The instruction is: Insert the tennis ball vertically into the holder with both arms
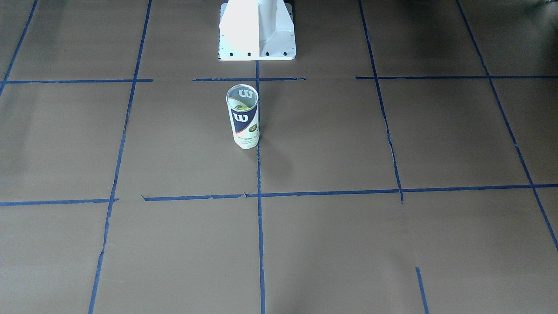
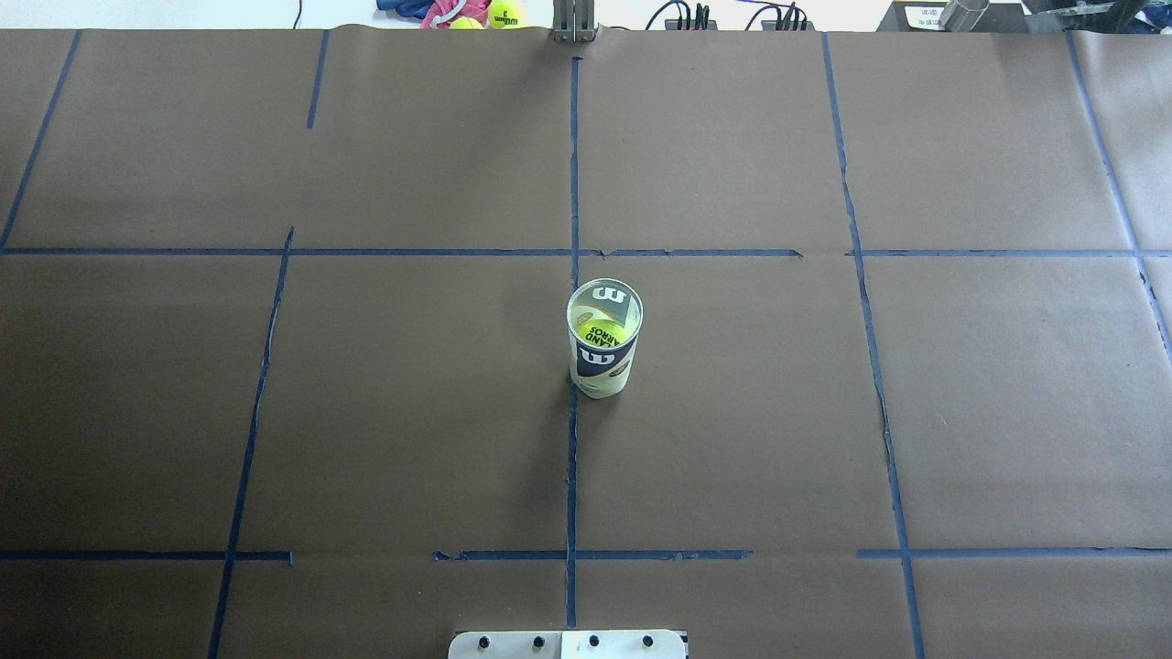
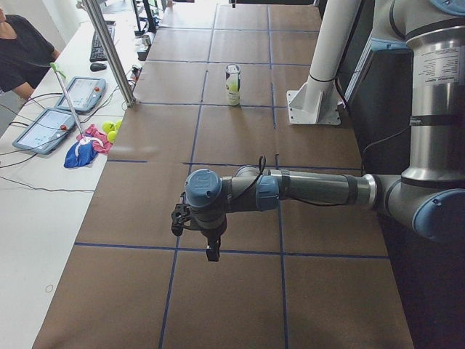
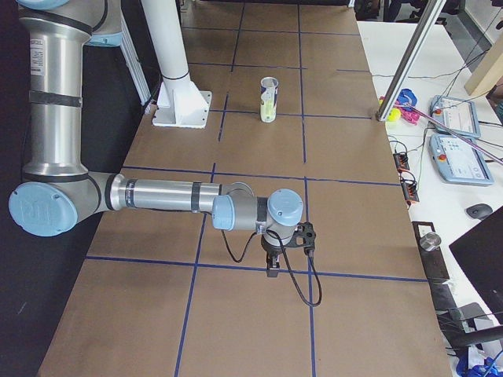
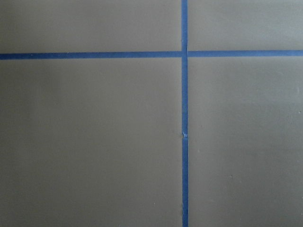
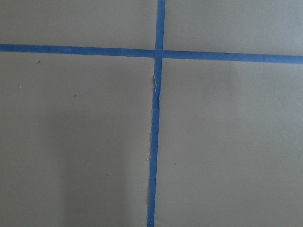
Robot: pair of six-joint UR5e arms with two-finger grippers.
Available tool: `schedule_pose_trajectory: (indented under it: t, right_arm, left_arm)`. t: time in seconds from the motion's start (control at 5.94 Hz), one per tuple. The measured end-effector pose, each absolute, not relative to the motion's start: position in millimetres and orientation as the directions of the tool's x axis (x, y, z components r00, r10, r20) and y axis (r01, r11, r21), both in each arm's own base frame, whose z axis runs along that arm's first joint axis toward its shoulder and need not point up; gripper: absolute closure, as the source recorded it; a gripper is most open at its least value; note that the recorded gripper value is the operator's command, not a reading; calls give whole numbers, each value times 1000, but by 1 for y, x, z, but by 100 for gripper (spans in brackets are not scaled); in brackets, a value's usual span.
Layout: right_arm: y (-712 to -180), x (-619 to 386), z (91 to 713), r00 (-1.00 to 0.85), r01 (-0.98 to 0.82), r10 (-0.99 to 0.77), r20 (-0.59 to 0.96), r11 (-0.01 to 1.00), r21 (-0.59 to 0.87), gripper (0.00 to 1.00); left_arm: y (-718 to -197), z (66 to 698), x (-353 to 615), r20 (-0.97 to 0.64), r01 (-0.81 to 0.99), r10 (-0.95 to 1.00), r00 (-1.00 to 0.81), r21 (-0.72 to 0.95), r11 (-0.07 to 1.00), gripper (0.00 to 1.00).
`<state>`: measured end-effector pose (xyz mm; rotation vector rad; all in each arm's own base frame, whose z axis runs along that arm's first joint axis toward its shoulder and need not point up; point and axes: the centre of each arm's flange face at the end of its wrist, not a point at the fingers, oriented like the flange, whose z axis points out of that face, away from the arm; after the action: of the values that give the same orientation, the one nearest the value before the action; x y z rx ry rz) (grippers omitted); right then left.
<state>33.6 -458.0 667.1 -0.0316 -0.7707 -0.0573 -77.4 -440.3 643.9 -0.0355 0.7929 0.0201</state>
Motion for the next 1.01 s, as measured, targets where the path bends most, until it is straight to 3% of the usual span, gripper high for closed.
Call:
schedule_pose_trajectory:
  t: [1.01]
  right_arm:
    - [-449,34,663,712,63,-45,701,998,0,0]
  left_arm:
    - [-437,658,-30,-712,-141,59,700,-55,989,0]
